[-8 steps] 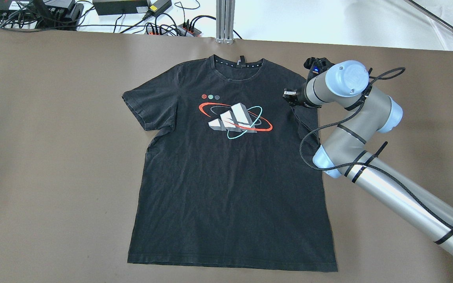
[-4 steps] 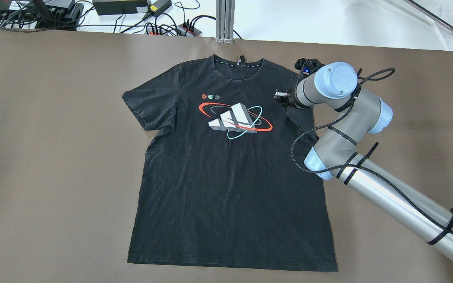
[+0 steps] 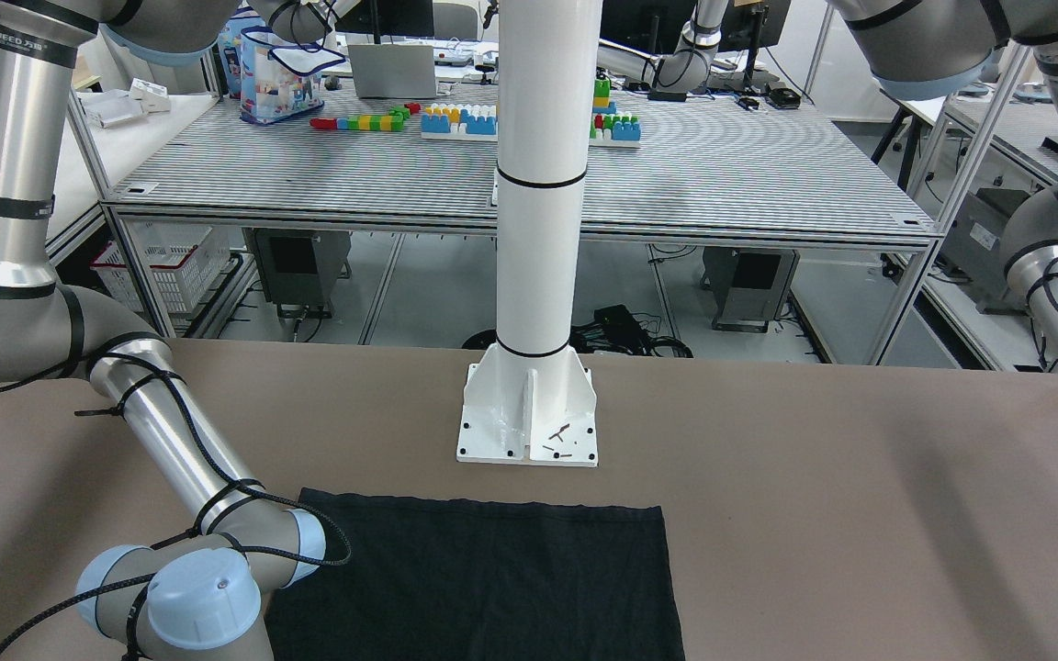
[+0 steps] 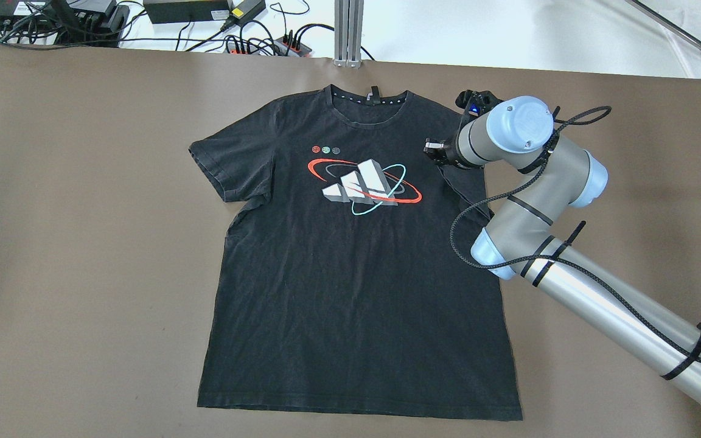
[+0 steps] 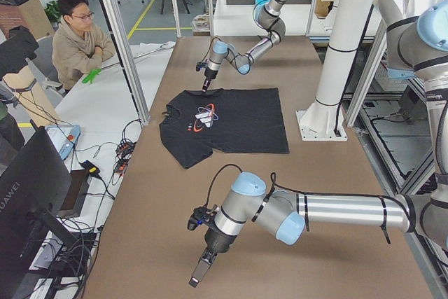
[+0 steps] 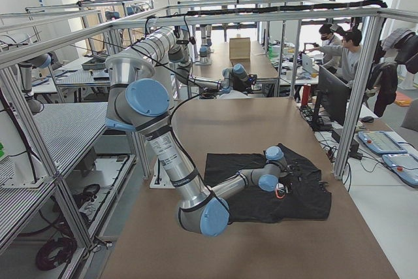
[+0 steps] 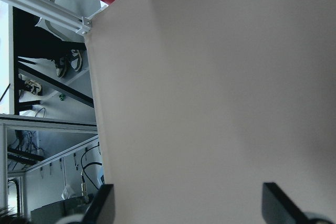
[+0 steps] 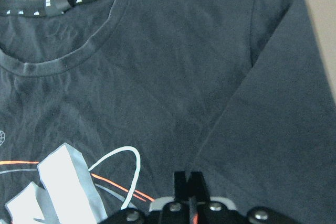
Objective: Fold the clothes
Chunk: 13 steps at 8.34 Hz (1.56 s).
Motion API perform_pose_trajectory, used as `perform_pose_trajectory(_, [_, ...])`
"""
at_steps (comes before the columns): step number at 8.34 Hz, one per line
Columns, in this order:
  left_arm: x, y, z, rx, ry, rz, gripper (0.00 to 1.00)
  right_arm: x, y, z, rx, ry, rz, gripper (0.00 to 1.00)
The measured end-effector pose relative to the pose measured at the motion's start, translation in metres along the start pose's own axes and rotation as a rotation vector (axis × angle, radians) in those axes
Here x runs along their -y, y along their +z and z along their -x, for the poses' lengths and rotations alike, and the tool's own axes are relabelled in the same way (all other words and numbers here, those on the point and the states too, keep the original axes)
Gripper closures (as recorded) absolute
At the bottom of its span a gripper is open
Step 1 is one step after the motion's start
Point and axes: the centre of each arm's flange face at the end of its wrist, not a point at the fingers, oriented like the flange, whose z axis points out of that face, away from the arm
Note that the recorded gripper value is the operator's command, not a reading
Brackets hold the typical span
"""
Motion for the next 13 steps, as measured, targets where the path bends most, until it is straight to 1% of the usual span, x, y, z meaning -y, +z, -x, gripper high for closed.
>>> perform_pose_trajectory(1, [0.010,0.000,-0.016,-0.039,-0.021,-0.007,0.00,-0.013,0.003,0.004,0.007,-0.006,0.014,0.05])
perform_pose_trajectory(2, [0.028,-0.004,-0.037,-0.124,-0.058,-0.020,0.00,-0.024,0.003,0.005,0.014,-0.010,0.023,0.05])
perform_pose_trajectory(3, [0.058,-0.013,-0.067,-0.247,-0.108,-0.034,0.00,-0.031,-0.001,0.007,0.024,-0.016,0.028,0.05])
perform_pose_trajectory(4, [0.103,-0.025,-0.112,-0.363,-0.164,-0.042,0.02,-0.035,-0.004,0.008,0.030,-0.019,0.030,0.05])
perform_pose_trajectory(5, [0.155,-0.032,-0.178,-0.465,-0.222,-0.026,0.06,-0.038,-0.006,0.007,0.032,-0.020,0.032,0.06])
perform_pose_trajectory(6, [0.197,-0.033,-0.247,-0.537,-0.276,0.014,0.11,-0.040,-0.007,0.006,0.034,-0.021,0.033,0.06])
perform_pose_trajectory(7, [0.224,-0.027,-0.294,-0.569,-0.305,0.051,0.18,-0.043,-0.010,0.004,0.036,-0.022,0.033,0.06])
perform_pose_trajectory(8, [0.242,-0.017,-0.324,-0.588,-0.316,0.069,0.25,-0.044,-0.012,0.002,0.039,-0.024,0.033,0.06])
perform_pose_trajectory(9, [0.255,-0.003,-0.343,-0.601,-0.319,0.074,0.35,-0.045,-0.014,0.001,0.040,-0.024,0.033,0.06])
perform_pose_trajectory(11, [0.281,0.016,-0.373,-0.622,-0.315,0.070,0.49,-0.046,-0.015,0.001,0.042,-0.025,0.034,0.06])
perform_pose_trajectory(12, [0.286,0.019,-0.385,-0.629,-0.311,0.073,0.54,-0.046,-0.015,0.001,0.043,-0.025,0.034,0.06])
perform_pose_trajectory(13, [0.288,0.020,-0.392,-0.633,-0.307,0.076,0.56,-0.047,-0.014,-0.003,0.037,-0.024,0.036,0.06])
